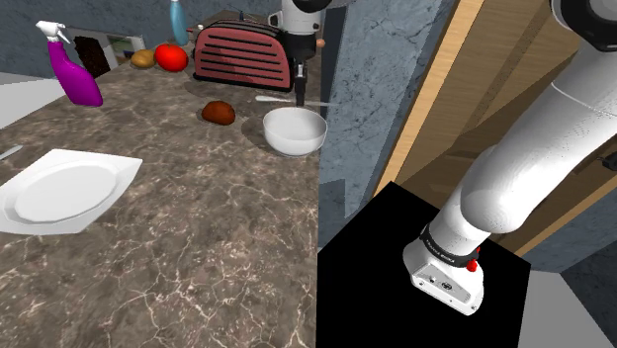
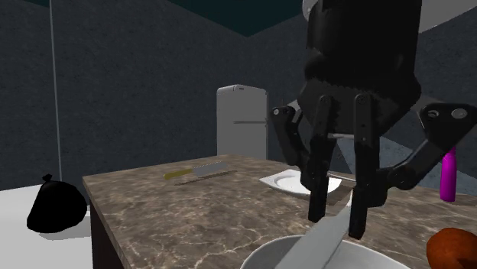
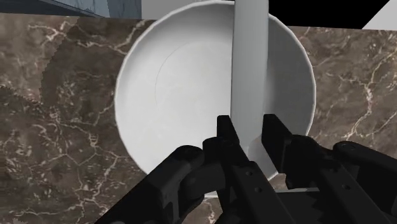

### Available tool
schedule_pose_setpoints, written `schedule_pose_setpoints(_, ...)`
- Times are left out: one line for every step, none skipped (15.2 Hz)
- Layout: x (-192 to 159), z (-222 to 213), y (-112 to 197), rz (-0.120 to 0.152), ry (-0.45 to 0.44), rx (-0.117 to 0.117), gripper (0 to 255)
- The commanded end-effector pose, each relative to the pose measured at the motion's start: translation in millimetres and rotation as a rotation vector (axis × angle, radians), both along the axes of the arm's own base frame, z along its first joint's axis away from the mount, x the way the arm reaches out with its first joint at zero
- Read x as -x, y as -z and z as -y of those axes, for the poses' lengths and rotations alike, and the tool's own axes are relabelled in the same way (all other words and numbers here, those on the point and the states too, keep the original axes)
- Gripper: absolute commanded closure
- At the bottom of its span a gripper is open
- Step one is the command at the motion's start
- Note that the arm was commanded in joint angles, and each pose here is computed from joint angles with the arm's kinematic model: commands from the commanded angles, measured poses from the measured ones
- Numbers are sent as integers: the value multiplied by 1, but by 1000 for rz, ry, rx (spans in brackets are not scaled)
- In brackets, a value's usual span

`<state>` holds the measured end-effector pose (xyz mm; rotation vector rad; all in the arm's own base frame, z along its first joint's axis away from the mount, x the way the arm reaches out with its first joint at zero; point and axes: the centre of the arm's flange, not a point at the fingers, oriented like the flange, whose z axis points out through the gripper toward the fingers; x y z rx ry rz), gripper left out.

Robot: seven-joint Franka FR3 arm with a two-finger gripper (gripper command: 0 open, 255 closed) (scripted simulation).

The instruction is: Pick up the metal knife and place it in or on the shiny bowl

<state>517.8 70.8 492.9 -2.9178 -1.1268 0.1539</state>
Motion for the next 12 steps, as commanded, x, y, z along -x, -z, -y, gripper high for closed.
schedule_pose_setpoints(-2,5,9,0,-1,0,255)
schedule_pose_setpoints(-2,5,14,0,-1,0,255)
schedule_pose_setpoints(-2,5,20,0,-1,0,255)
schedule_pose_setpoints(-2,5,25,0,-1,0,255)
schedule_pose_setpoints(-2,5,30,0,-1,0,255)
schedule_pose_setpoints(-2,5,35,0,-1,0,255)
schedule_pose_setpoints(-2,5,41,0,-1,0,255)
schedule_pose_setpoints(-2,5,46,0,-1,0,255)
schedule_pose_setpoints(-2,5,51,0,-1,0,255)
schedule_pose_setpoints(-2,5,56,0,-1,0,255)
schedule_pose_setpoints(-2,5,62,0,-1,0,255)
schedule_pose_setpoints(-2,5,67,0,-1,0,255)
